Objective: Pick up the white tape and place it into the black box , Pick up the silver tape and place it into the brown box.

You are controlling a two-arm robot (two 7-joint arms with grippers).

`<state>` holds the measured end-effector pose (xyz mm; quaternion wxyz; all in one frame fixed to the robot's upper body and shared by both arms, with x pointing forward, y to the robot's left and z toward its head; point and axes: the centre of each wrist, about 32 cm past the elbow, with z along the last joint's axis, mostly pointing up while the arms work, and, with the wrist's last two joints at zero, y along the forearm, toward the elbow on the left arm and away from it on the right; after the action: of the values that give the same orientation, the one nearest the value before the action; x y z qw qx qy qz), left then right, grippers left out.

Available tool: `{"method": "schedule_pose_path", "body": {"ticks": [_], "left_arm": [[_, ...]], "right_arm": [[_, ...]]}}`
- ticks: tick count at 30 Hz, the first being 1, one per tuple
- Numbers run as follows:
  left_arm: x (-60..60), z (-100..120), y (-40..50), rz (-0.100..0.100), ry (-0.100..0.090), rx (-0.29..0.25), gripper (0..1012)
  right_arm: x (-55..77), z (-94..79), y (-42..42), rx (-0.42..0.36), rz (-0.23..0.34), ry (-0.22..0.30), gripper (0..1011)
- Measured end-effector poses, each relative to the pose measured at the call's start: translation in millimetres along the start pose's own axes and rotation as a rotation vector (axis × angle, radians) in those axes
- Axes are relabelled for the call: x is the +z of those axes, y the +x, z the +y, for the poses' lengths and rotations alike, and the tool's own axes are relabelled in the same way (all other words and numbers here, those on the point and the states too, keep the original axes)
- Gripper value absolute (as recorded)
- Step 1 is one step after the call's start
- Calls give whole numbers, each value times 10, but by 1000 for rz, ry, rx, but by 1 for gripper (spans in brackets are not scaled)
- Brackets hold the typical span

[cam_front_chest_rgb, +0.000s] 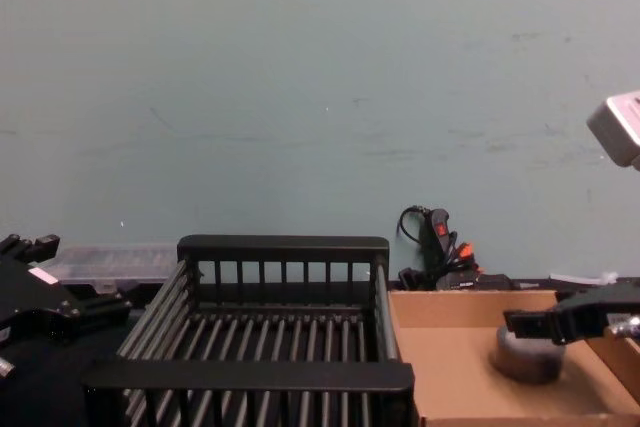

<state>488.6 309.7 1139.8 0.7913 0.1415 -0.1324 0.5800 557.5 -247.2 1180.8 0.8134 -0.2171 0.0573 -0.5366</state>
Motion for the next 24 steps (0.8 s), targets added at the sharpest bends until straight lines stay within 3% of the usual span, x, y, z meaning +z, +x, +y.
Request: {"method": "schedule_pose_path", "body": {"ticks": [12,24], "left_arm": [[0,0,0,0,0,0,1001],[0,0,0,0,0,0,1001]], "right_arm": [[-2,-2,-2,1,1,0,1002],[-2,-2,-2,1,2,0,1002]]}}
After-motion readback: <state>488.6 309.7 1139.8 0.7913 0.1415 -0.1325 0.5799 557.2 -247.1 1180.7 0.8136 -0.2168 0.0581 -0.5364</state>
